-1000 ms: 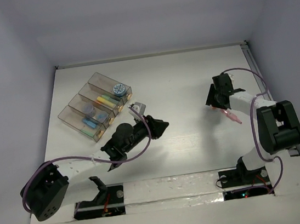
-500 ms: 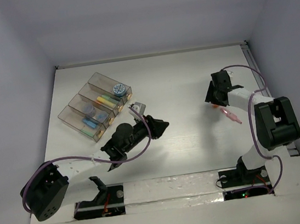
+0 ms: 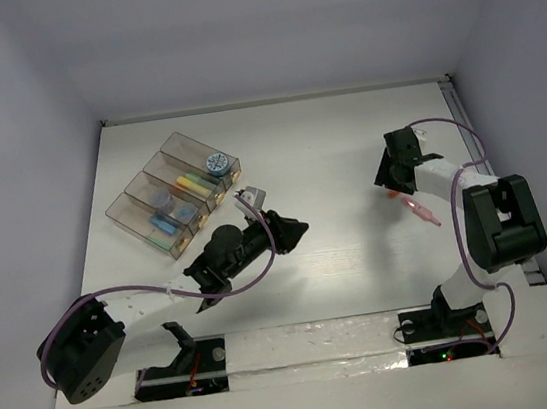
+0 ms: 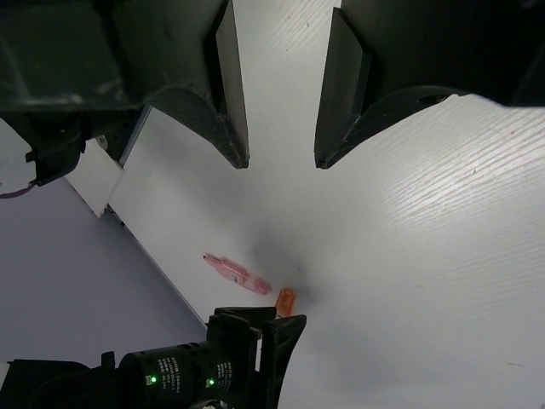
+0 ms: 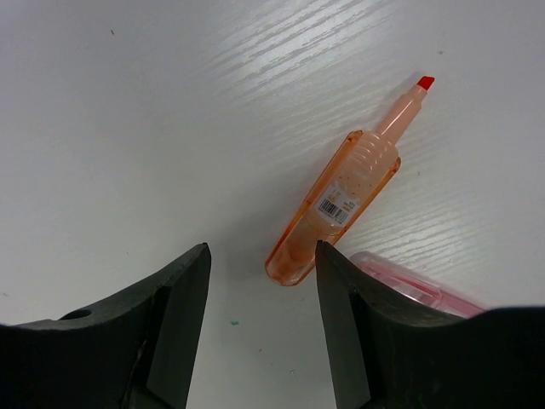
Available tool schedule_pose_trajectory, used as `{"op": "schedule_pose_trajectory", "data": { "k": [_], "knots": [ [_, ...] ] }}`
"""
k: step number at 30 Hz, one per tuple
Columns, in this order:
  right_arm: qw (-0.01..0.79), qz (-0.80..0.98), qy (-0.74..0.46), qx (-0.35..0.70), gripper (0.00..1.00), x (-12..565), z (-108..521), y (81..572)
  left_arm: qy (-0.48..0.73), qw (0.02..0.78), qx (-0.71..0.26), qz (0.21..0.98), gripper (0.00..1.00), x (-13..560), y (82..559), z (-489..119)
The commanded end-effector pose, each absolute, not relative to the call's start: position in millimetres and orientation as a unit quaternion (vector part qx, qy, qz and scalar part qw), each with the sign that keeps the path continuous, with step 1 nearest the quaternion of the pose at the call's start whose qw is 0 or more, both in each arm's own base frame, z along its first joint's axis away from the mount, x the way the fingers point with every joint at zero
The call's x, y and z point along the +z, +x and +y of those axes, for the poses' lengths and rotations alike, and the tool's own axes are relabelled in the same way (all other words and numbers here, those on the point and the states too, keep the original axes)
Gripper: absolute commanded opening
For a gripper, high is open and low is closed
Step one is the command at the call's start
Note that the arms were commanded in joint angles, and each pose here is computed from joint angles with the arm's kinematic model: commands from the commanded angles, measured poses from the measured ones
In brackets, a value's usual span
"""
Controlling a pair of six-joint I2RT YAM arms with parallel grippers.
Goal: Sort the stationery into containers
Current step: Pick up the pen from the center of the board.
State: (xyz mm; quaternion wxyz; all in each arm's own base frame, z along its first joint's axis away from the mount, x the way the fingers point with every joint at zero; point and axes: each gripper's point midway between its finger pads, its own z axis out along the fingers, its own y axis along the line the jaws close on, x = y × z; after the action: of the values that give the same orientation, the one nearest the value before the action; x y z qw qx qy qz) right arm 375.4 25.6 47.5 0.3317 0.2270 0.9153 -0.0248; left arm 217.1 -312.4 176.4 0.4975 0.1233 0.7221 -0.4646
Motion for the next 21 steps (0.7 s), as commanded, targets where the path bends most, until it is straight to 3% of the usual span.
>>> {"op": "schedule_pose_trajectory", "data": {
  "k": [1,11,17,21],
  "knots": [
    [0.335,0.909,0.245,-0.037,0.59,53,20,373,0.123,0.510,-0.489,0.697,0.33,195,214,-315],
    [0.302,0.910,0.281,-0.051,0.56,30,19,372,0.122,0.512,-0.495,0.691,0.33,200,211,-313],
    [0.303,0.906,0.291,-0.054,0.44,23,18,377,0.122,0.512,-0.497,0.689,0.33,202,210,-313],
    [0.306,0.908,0.282,-0.042,0.29,22,22,380,0.121,0.515,-0.495,0.689,0.33,202,211,-312]
  ]
}}
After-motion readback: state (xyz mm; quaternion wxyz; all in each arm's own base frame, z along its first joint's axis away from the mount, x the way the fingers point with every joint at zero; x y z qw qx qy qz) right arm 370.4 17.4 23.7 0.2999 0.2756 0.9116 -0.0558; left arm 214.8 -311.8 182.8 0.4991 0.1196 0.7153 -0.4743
